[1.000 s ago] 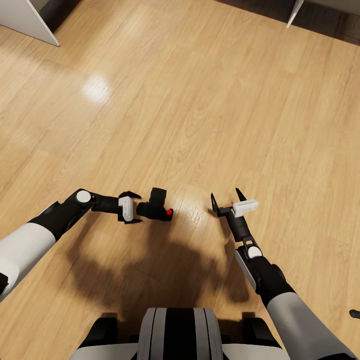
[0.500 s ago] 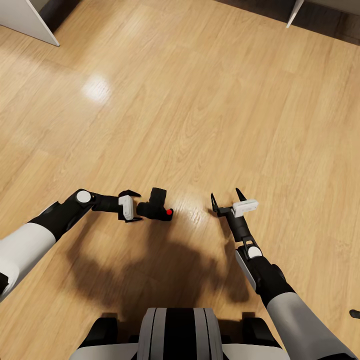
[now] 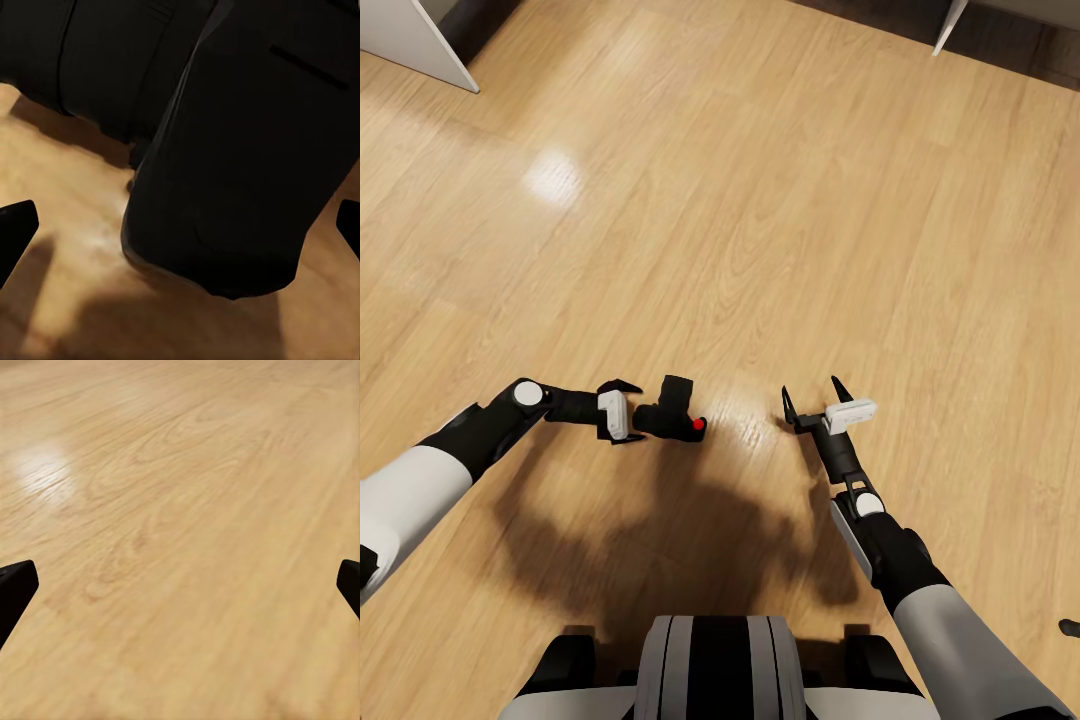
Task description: Attach the digital camera to the camera tripod in the bedroom.
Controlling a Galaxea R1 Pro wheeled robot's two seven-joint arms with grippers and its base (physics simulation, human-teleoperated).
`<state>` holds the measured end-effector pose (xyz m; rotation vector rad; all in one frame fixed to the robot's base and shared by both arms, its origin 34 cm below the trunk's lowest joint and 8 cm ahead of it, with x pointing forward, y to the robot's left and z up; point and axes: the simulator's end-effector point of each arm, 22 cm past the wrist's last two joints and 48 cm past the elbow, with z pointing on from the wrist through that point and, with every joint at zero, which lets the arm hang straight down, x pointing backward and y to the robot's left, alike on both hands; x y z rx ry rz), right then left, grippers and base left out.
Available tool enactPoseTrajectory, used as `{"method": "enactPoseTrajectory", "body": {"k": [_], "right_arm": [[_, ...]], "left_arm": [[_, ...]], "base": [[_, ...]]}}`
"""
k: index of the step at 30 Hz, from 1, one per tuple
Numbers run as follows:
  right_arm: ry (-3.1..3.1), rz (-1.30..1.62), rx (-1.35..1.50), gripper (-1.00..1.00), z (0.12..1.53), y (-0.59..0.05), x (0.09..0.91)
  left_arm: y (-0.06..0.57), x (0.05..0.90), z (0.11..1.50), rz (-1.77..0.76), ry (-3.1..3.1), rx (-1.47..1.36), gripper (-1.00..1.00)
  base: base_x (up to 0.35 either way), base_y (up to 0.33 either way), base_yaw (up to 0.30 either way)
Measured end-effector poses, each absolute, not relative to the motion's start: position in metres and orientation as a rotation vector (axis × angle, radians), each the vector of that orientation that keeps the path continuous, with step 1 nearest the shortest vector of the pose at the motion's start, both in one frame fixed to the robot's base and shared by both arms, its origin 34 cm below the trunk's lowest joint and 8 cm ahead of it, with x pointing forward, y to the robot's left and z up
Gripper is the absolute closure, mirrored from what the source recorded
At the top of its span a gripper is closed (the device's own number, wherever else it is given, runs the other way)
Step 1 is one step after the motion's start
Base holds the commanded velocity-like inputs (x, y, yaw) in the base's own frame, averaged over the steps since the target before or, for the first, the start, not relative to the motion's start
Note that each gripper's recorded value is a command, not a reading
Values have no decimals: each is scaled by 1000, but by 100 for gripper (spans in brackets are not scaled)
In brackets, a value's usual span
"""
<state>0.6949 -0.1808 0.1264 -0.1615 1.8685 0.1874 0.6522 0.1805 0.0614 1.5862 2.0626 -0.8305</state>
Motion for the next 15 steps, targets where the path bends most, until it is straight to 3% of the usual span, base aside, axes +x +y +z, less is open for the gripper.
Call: {"method": "enactPoseTrajectory", "body": {"k": [15], "right_arm": [[1869,187,-162,-100,126,-181,695]], "left_arm": [[183,634,43,-788,2082,1653,-100]], "base": [[0,0,0]]}}
